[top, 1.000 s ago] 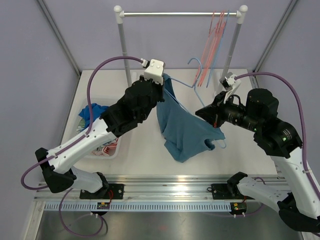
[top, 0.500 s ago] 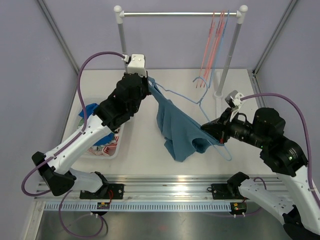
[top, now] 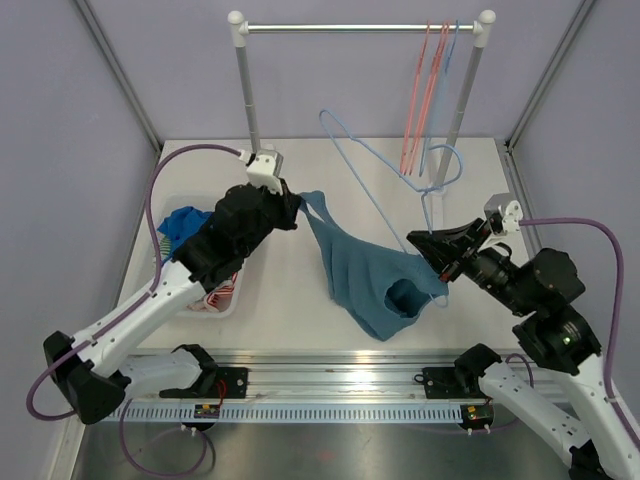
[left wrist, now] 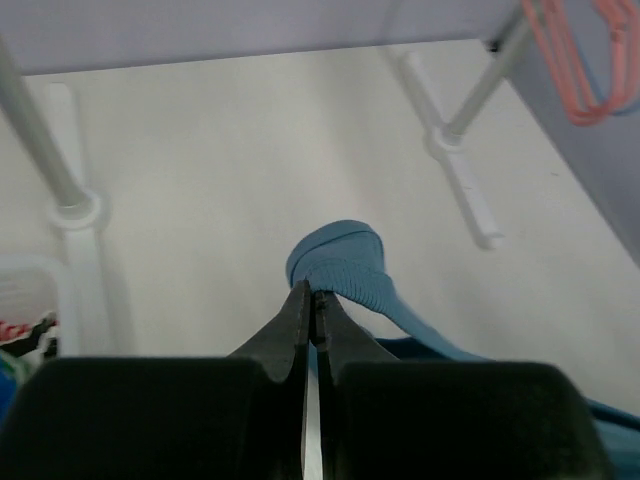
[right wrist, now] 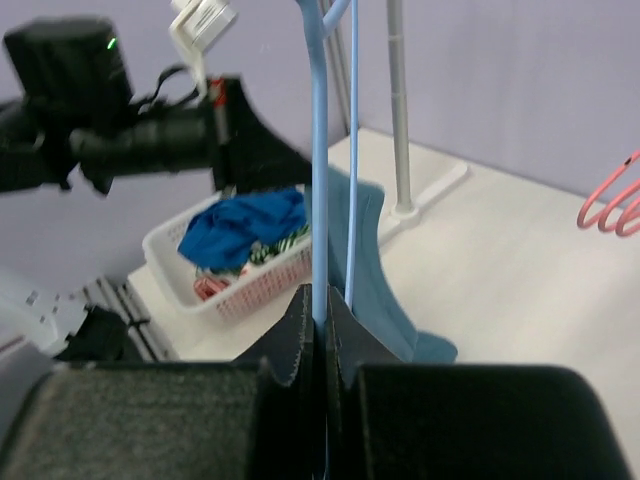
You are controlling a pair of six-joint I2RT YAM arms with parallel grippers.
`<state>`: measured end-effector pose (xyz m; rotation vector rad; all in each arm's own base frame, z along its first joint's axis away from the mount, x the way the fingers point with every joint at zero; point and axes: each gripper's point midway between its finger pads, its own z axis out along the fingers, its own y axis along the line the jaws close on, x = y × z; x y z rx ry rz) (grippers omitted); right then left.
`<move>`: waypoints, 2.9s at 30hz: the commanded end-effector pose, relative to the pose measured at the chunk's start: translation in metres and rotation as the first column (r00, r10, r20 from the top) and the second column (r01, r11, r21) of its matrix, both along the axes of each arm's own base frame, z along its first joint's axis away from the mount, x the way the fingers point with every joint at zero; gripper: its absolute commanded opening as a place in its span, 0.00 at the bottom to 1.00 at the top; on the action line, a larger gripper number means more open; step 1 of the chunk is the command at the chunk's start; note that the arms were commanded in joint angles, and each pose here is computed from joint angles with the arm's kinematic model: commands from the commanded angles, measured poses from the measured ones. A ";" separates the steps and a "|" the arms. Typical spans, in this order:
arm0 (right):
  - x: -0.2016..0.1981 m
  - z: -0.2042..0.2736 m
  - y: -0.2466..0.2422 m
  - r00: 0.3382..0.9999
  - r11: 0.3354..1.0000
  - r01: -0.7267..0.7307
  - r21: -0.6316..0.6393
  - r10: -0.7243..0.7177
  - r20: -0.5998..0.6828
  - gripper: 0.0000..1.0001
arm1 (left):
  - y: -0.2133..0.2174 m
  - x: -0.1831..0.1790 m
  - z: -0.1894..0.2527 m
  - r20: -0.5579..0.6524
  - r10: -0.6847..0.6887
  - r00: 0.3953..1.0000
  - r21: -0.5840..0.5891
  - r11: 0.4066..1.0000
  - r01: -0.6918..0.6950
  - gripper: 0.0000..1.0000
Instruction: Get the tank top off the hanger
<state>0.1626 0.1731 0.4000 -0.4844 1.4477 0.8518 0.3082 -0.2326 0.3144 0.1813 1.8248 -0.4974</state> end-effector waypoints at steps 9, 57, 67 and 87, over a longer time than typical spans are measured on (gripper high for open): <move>0.051 0.108 0.017 0.959 0.928 0.010 0.373 -0.114 0.258 0.00 | -0.061 -0.092 -0.025 0.032 -0.408 0.912 -0.133 0.903 0.408 0.00; 0.344 -0.010 -0.015 0.726 0.776 0.519 -0.360 -0.622 -0.293 0.00 | 0.034 -0.129 -0.050 -0.165 -0.166 0.972 0.149 0.970 0.191 0.99; 0.329 -0.008 -0.024 0.715 0.764 0.550 -0.338 -0.640 -0.284 0.09 | 0.024 -0.125 -0.051 -0.173 -0.172 0.970 0.155 0.968 0.199 0.99; 0.151 0.069 -0.048 0.867 0.885 0.427 -0.188 -0.459 -0.192 1.00 | -0.104 -0.096 -0.143 -0.322 -0.375 0.869 0.219 0.864 0.454 0.99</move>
